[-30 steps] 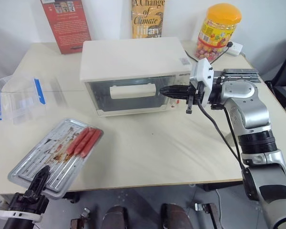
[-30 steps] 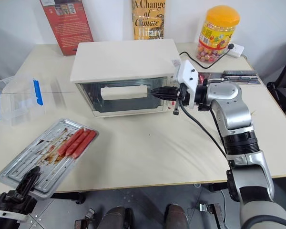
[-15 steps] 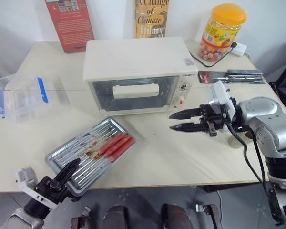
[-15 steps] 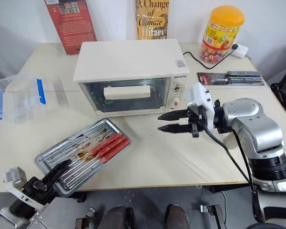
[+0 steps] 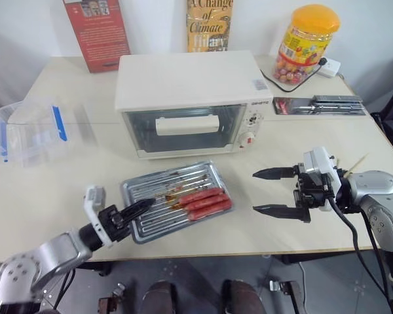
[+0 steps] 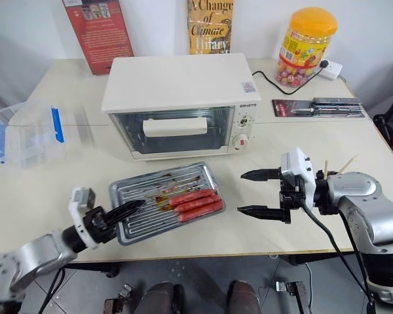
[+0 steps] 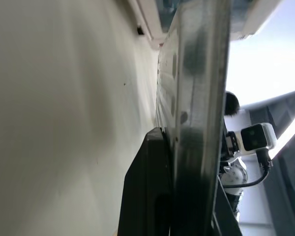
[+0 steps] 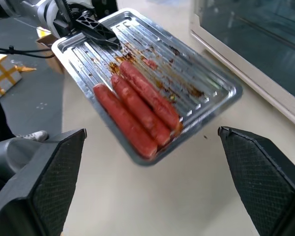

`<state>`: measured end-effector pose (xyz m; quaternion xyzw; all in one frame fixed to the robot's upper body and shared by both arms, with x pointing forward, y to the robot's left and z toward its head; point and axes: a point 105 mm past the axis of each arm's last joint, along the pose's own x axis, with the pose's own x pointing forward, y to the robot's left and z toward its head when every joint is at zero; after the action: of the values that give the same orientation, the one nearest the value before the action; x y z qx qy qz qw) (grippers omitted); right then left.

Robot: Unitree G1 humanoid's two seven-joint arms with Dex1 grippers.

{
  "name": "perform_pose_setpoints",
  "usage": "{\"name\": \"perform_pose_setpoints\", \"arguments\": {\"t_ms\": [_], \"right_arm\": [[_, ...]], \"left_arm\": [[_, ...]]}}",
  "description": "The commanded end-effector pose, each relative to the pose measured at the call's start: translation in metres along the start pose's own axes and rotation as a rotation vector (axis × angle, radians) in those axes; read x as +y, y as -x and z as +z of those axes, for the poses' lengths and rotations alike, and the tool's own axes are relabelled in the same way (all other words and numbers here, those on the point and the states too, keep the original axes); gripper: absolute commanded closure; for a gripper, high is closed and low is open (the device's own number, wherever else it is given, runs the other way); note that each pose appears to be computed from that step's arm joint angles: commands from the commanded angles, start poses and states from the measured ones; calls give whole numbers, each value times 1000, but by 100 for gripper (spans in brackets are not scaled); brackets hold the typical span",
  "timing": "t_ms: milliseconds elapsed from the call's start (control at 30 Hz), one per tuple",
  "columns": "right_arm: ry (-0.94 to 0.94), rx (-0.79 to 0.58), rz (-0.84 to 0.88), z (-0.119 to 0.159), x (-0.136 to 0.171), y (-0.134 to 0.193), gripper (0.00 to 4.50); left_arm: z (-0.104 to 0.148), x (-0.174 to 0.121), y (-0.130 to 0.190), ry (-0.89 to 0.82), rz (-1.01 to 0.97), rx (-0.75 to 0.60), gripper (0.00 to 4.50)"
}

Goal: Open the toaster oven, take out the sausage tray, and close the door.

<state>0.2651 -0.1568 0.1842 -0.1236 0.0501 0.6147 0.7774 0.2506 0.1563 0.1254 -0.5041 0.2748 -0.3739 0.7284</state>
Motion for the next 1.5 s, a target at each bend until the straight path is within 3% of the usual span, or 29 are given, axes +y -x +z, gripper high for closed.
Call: {"name": "perform_pose_setpoints", "arguments": {"t_ms": [33, 333, 600, 867, 1000, 1100, 1200, 1300, 1500], "right_arm": [[52, 1, -41, 9, -1, 6, 1], [63, -8, -89, 12, -3, 7, 1], [69, -3, -90, 12, -5, 7, 0], [80, 38, -77, 9, -10, 13, 0], [90, 83, -66, 2, -13, 18, 0], [94, 113, -60, -3, -16, 20, 0], [121, 175, -83, -17, -25, 23, 0], [142, 238, -108, -33, -33, 25, 0], [108, 239, -158, -50, -32, 26, 0]], "left_arm": [[2, 6, -12, -3, -6, 78, 450], [13, 29, -39, -5, 65, 224, 450], [21, 29, -35, -34, 97, 277, 217], [56, 16, 0, -180, 193, 214, 7], [75, 3, 26, -320, 232, 166, 3], [89, -4, 39, -562, 233, 115, 3], [102, -16, 52, -965, 131, 2, 3], [90, 0, 66, -1160, 142, 96, 3], [78, 35, 94, -1294, 146, 195, 3]]}}
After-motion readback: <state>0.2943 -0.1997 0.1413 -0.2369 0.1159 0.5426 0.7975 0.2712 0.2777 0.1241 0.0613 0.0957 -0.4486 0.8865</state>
